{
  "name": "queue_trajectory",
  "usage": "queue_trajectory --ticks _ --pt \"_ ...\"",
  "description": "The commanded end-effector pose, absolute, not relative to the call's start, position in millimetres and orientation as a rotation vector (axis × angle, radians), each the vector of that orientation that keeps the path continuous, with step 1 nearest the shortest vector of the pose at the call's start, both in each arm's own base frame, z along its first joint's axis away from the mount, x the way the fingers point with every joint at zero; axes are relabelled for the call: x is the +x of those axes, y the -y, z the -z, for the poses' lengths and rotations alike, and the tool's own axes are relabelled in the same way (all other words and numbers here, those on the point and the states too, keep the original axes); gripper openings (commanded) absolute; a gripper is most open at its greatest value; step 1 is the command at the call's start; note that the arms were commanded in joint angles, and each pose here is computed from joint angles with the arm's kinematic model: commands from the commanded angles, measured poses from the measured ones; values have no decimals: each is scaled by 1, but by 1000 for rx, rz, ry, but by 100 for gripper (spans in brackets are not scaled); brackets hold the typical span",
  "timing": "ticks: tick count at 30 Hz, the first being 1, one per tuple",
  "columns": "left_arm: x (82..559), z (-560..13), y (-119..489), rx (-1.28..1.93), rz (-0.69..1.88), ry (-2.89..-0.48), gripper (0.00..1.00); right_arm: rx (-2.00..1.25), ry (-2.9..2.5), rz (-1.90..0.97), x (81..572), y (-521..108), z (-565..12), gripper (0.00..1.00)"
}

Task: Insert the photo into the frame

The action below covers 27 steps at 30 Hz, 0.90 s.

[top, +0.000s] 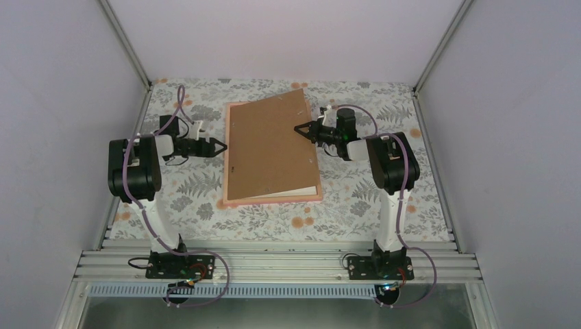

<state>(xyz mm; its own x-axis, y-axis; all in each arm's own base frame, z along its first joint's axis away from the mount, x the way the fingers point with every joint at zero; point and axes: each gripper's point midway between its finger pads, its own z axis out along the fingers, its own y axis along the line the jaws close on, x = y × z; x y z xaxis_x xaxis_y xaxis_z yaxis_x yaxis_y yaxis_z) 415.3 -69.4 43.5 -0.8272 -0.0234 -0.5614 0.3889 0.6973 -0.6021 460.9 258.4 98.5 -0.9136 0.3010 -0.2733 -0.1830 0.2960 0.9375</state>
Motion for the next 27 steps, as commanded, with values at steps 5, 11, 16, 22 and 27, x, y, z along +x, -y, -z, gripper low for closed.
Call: queue_trajectory --ticks 5,11,16,22,27 --pt "415 -32 70 259 1015 -2398 91 -73 -2007 -1547 476 -253 -131 4" --pt "414 -29 69 255 1013 -2408 91 -57 -1993 -1564 476 -250 -129 4" --pt "416 -30 69 255 1013 -2405 91 -64 -1978 -1567 477 -245 -141 4" --pt "416 -29 70 251 1021 -2405 91 -27 -2043 -1543 484 -242 -123 4" --pt "416 -28 70 250 1022 -2407 91 50 -2105 -1582 474 -248 -98 4"
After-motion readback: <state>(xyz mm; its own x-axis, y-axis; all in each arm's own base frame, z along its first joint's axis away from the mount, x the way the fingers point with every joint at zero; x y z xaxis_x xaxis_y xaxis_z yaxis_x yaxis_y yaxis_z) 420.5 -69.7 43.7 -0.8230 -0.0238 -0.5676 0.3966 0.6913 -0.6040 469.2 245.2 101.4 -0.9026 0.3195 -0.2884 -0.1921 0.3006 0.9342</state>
